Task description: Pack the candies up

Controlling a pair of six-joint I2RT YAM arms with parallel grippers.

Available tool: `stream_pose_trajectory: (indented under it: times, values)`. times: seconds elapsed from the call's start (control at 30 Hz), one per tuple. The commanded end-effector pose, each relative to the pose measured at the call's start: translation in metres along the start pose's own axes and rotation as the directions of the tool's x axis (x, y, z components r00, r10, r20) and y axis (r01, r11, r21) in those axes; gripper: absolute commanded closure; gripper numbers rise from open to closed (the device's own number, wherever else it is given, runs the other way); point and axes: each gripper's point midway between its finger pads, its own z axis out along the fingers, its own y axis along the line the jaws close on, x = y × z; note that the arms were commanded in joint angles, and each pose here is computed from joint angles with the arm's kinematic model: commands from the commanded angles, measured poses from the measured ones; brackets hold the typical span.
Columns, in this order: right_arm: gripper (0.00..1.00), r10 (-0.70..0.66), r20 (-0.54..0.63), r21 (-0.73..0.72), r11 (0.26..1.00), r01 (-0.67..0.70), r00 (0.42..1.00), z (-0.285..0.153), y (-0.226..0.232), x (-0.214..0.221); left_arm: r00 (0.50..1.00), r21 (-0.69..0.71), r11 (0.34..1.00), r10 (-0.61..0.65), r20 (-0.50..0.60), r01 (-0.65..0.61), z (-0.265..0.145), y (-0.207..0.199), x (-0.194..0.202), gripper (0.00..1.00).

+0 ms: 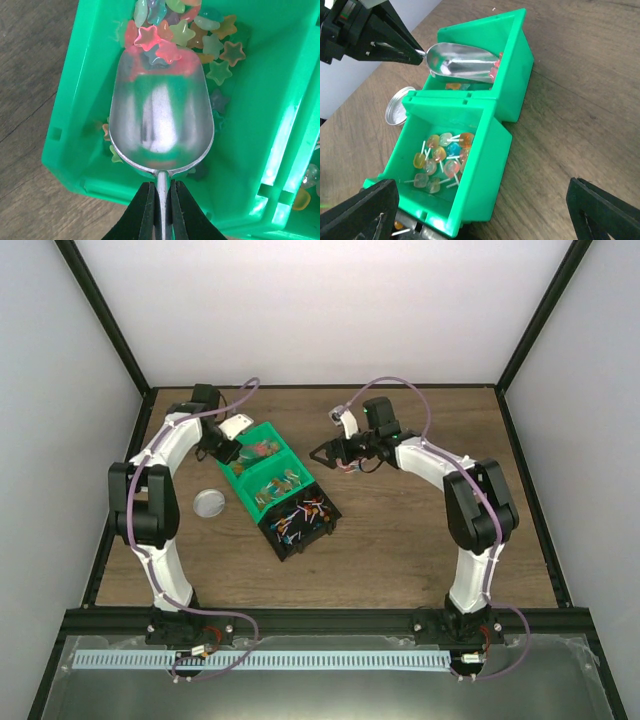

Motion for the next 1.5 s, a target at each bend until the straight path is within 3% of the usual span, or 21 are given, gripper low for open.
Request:
stream_pose_trajectory:
  times: [0.0,0.2,0.6,1.03,1.47]
  values:
    - [0.06,-0.082,0.01,0.027,0.996,0.082,0.997,0.013,0.012,-0.027,1.0,0.045,0.999,0.016,-0.004,-0.015,0.016,-0.005,0.002,0.96]
    - [0.07,-0.12,-0.005,0.05,0.992,0.12,0.993,0.041,0.016,-0.044,1.0,0.045,0.999,0.024,0.003,-0.024,0.014,-0.005,0.001,0.96]
    - [0.15,-0.205,-0.108,0.168,0.961,0.221,0.973,0.086,0.011,-0.018,0.999,0.046,0.998,0.033,0.014,-0.034,0.01,-0.008,0.002,0.96]
    - [0.39,-0.204,-0.179,0.172,0.957,0.234,0.963,0.112,0.005,0.012,0.999,0.077,0.996,0.037,0.037,-0.04,0.025,-0.012,0.002,0.96]
    - [0.54,-0.267,-0.179,0.165,0.941,0.297,0.947,0.114,0.007,0.018,0.991,0.15,0.985,0.066,0.113,-0.083,0.052,-0.022,-0.005,0.96]
